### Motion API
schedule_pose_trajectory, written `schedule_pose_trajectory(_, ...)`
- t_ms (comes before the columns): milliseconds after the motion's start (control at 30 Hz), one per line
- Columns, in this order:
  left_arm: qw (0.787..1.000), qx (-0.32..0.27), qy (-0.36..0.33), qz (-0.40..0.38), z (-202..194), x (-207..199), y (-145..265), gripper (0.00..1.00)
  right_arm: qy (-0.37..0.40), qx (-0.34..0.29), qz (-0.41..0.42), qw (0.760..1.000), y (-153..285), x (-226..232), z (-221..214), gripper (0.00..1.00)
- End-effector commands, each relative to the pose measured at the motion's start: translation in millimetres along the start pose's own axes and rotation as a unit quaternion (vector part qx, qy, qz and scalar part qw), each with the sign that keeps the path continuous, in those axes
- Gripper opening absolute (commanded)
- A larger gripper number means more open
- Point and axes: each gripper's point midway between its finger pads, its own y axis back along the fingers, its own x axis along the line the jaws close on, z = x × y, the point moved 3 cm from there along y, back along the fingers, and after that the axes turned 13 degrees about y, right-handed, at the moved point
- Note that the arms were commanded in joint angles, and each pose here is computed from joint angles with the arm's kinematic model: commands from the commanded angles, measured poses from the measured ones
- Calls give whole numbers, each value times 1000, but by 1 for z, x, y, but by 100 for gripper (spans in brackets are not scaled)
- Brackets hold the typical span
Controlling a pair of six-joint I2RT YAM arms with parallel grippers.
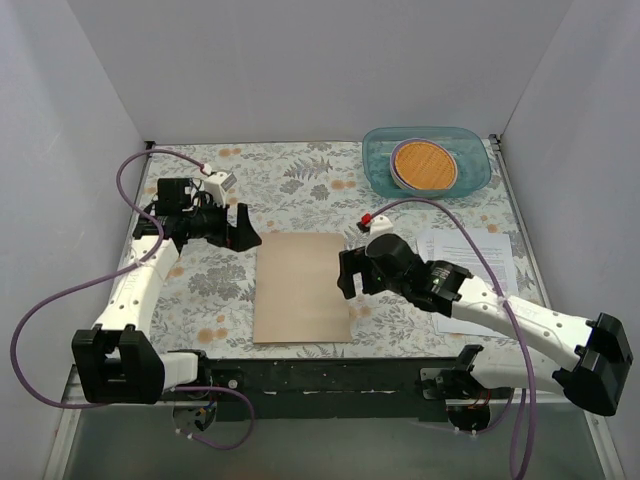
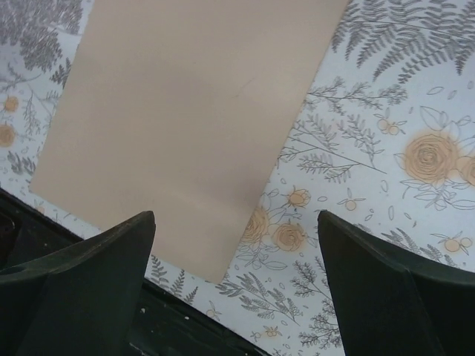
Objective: Put the files into the folder
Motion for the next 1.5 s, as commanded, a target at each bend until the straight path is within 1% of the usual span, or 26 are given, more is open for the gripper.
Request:
schedule_pose_trajectory(0,1000,-3,11,-5,-2,12,-19,98,70,-18,25,997,0,29,4,98)
schedule_pose_trajectory(33,1000,-2,15,-11,-1,12,-21,98,113,-9,22,993,-4,44,-5,99)
schedule_pose_trajectory(100,1000,4,26,-17,-1,16,-29,98,168,-4,11,986,-7,60,-10,99)
schedule_pose_trajectory(133,999,5,30,-19,-1,17,-32,98,227,14,-3,974,-15,72,-26,99)
schedule_pose_trajectory(167,999,-1,31,-21,2,19,-35,98,255,19,-9,967,-18,80,-31,98)
schedule_pose_trajectory(200,999,2,37,-19,1,23,-40,98,296,15,1,955,-15,99,-39,99)
schedule_pose_trajectory(233,999,-1,38,-16,3,25,-43,98,336,18,-19,941,-23,102,-47,99)
schedule_pose_trajectory(300,999,-10,42,-9,10,33,-53,98,380,12,-3,925,-25,121,-59,99)
schedule_pose_trajectory(367,999,-20,42,2,18,39,-59,98,406,7,3,914,-33,131,-64,99)
schedule_pose_trajectory(400,998,-13,53,5,18,45,-65,98,413,4,9,911,-33,136,-66,98)
schedule_pose_trajectory(433,999,-18,51,8,26,46,-66,98,419,2,15,908,-37,140,-68,98)
schedule_pose_trajectory(467,998,-18,52,11,28,48,-69,98,429,1,19,903,-38,143,-69,95)
schedule_pose_trajectory(600,998,-23,53,18,36,53,-74,98,454,3,34,890,-42,150,-79,92)
schedule_pose_trajectory(633,998,-22,54,18,35,53,-74,98,464,11,31,885,-46,149,-86,91)
schedule_pose_trajectory(767,998,-23,53,18,31,51,-71,98,477,33,46,877,-57,149,-107,86)
schedule_pose_trajectory(867,998,-23,54,15,28,49,-69,98,477,42,62,876,-62,153,-119,82)
schedule_pose_trajectory(1000,998,-25,51,10,31,47,-68,98,473,40,39,879,-65,144,-122,77)
schedule_pose_trajectory(1133,998,-16,57,4,30,49,-74,98,462,12,13,887,-64,140,-110,71)
schedule_pose_trajectory(1167,998,-13,59,5,29,50,-76,98,464,11,8,886,-65,138,-110,68)
schedule_pose_trajectory(1333,998,-1,56,4,25,48,-86,98,464,1,-14,885,-65,130,-107,61)
schedule_pose_trajectory(1367,999,0,54,3,24,47,-87,98,464,-2,-17,886,-65,129,-107,57)
schedule_pose_trajectory(1467,999,5,49,3,21,45,-90,98,459,-15,-30,888,-64,127,-101,49)
